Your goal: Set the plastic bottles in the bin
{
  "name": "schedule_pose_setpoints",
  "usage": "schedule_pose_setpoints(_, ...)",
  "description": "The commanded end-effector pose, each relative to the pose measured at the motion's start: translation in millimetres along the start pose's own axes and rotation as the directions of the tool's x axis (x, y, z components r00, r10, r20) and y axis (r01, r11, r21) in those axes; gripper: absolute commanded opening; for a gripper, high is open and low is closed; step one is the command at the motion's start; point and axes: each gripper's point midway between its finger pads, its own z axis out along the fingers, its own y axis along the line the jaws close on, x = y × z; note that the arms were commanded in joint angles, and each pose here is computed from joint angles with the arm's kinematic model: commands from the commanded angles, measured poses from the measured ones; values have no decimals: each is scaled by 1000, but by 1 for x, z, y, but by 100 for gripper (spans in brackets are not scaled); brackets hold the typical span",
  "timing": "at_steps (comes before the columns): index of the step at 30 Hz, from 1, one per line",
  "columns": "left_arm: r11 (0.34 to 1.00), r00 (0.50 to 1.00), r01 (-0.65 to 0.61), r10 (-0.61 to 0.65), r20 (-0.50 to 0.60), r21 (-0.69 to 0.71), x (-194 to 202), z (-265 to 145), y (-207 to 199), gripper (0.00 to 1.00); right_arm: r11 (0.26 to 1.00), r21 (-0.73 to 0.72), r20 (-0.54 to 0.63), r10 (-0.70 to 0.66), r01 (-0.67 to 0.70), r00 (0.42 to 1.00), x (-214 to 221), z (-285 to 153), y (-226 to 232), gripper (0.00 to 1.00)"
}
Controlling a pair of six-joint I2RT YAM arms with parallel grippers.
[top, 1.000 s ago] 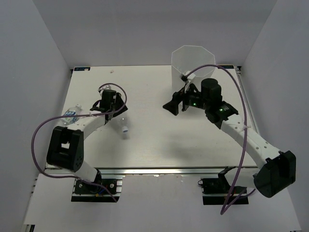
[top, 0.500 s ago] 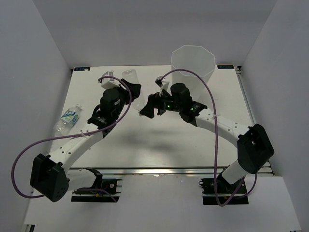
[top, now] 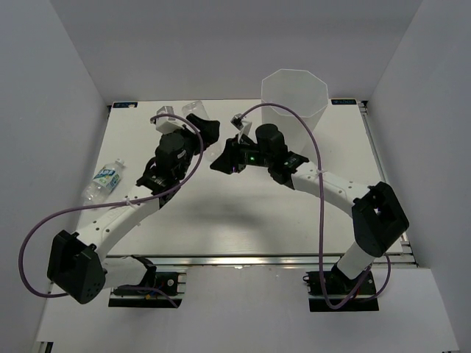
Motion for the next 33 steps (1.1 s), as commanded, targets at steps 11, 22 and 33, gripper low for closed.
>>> schedule_pose_setpoints(11,950,959,-113,181,218,-292,-103,-37,13,98,937,346,256,-148,53,955,-152,-107,-55,9)
schedule_pose_setpoints(22,703,969,-116,234,74,-702,-165,-40,166,98,754,649,226,-65,-100,972,-163,-222,-130,28)
schedule_pose_setpoints(33,453,987,83,85,136,-888,-185,-86,288,98,760,650,125,-74,-26,989,-170,-225,-128,81)
